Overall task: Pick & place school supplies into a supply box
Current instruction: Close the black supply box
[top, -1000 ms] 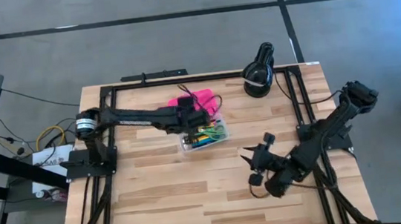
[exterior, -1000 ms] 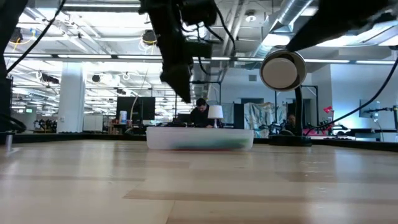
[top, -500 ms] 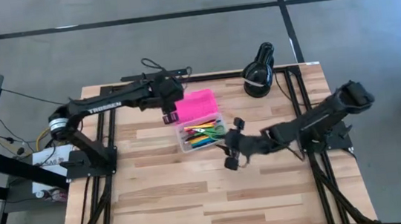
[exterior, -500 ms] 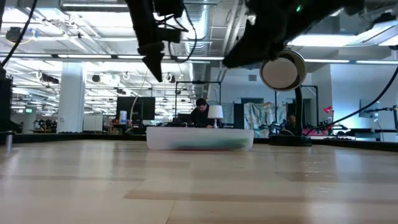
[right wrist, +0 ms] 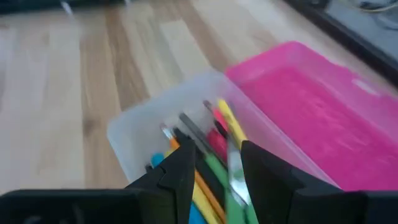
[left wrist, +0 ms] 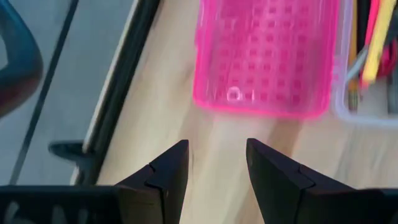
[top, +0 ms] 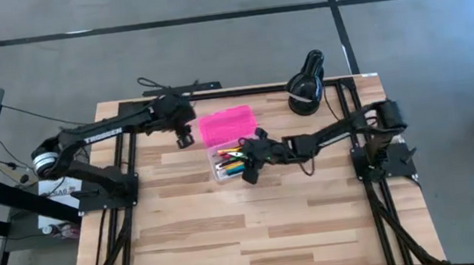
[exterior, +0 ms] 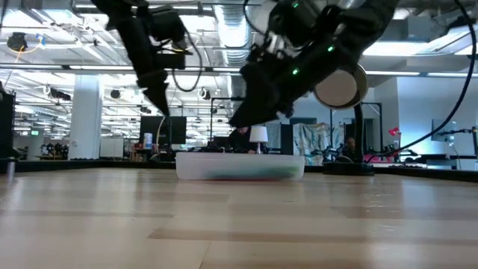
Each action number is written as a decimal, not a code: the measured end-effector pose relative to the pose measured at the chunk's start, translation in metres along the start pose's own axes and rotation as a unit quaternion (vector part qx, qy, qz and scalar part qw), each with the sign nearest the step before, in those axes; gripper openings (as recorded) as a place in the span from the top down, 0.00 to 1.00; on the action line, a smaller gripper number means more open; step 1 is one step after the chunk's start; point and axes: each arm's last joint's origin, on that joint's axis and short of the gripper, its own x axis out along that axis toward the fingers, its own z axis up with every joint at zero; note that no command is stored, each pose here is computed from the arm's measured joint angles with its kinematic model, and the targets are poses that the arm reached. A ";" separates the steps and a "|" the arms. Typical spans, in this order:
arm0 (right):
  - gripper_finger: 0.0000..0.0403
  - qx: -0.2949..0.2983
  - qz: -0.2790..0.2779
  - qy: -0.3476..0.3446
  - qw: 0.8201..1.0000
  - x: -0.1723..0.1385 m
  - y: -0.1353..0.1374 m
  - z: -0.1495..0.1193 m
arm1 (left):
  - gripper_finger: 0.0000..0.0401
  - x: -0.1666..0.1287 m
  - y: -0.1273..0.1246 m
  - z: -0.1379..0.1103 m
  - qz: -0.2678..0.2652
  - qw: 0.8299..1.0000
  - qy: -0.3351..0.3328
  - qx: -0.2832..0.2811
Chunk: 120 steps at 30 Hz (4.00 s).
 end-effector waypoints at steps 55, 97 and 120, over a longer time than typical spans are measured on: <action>0.69 -0.117 0.175 0.251 0.945 -0.053 0.103 -0.013 | 0.61 -0.033 -0.014 -0.013 -0.010 0.997 -0.074 -0.032; 0.73 0.111 -0.056 0.133 0.983 0.044 -0.009 0.005 | 0.61 -0.026 -0.014 -0.011 0.006 0.995 -0.100 -0.027; 0.74 0.035 0.041 0.174 0.983 0.030 0.033 -0.004 | 0.61 -0.026 -0.015 -0.011 0.004 0.994 -0.100 -0.037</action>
